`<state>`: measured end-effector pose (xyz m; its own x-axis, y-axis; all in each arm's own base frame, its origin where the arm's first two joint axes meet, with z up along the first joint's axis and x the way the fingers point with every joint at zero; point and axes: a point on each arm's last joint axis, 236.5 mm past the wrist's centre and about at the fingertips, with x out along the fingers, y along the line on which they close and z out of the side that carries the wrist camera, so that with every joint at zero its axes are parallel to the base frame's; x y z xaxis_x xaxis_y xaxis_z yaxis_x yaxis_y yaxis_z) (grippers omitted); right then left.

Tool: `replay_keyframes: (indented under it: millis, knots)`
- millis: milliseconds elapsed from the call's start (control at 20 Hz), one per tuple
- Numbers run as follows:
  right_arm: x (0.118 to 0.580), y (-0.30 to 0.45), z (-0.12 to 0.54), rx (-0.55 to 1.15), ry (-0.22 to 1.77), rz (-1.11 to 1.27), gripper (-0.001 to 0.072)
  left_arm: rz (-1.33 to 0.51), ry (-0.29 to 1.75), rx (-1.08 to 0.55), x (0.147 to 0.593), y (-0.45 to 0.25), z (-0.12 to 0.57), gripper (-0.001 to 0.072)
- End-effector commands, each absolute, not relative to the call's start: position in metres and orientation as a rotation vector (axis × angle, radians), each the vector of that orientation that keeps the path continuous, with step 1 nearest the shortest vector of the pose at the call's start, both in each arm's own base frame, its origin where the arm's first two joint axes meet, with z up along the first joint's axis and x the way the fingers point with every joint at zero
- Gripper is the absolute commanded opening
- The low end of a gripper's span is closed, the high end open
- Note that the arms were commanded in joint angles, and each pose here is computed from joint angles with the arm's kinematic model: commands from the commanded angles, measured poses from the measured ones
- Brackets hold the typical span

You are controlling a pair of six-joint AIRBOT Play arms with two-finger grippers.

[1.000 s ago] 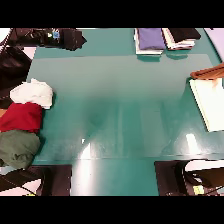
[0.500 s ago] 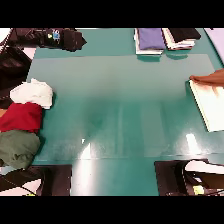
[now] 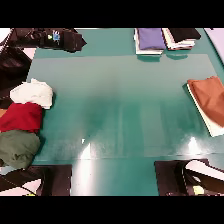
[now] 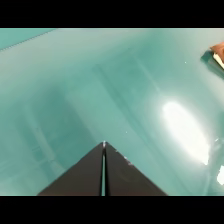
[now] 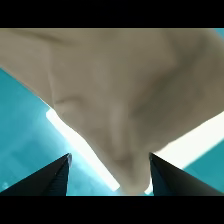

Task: Fold the shirts.

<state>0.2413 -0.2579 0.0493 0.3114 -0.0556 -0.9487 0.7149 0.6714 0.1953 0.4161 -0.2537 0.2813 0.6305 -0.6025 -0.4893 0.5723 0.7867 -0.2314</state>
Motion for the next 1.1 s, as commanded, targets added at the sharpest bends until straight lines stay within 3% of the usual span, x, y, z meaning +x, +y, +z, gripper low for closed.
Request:
replay_keyframes:
  millis: [0,200,350,500,700,750,900,950,1050]
  knots:
    - [0.218,-0.258,0.040,0.712,1.172,-0.604,0.0563,-0.679,0.583,-0.038,0.415,-0.254,0.280,0.0026]
    - [0.275,-0.249,0.104,0.649,0.942,-0.510,0.0559,-0.679,0.584,-0.039,0.415,-0.254,0.280,0.0026]
    - [0.346,-0.170,0.162,0.633,0.781,-0.232,0.0554,-0.678,0.578,-0.041,0.416,-0.254,0.281,0.0026]
    - [0.380,-0.067,0.183,0.531,0.785,0.028,0.0549,-0.674,0.577,-0.041,0.417,-0.252,0.281,0.0027]
    - [0.384,0.062,0.184,0.378,0.854,0.336,0.0545,-0.674,0.570,-0.044,0.418,-0.253,0.282,0.0026]
    - [0.383,0.087,0.187,0.350,0.848,0.392,0.0497,-0.673,0.567,-0.045,0.418,-0.253,0.283,0.0027]
    - [0.375,0.140,0.191,0.275,0.836,0.507,0.0106,-0.673,0.566,-0.046,0.418,-0.253,0.283,0.0026]
    - [0.370,0.153,0.190,0.251,0.840,0.539,0.0018,-0.673,0.565,-0.046,0.418,-0.253,0.283,0.0026]
    - [0.362,0.170,0.187,0.209,0.851,0.578,0.0018,-0.673,0.565,-0.046,0.418,-0.253,0.283,0.0027]
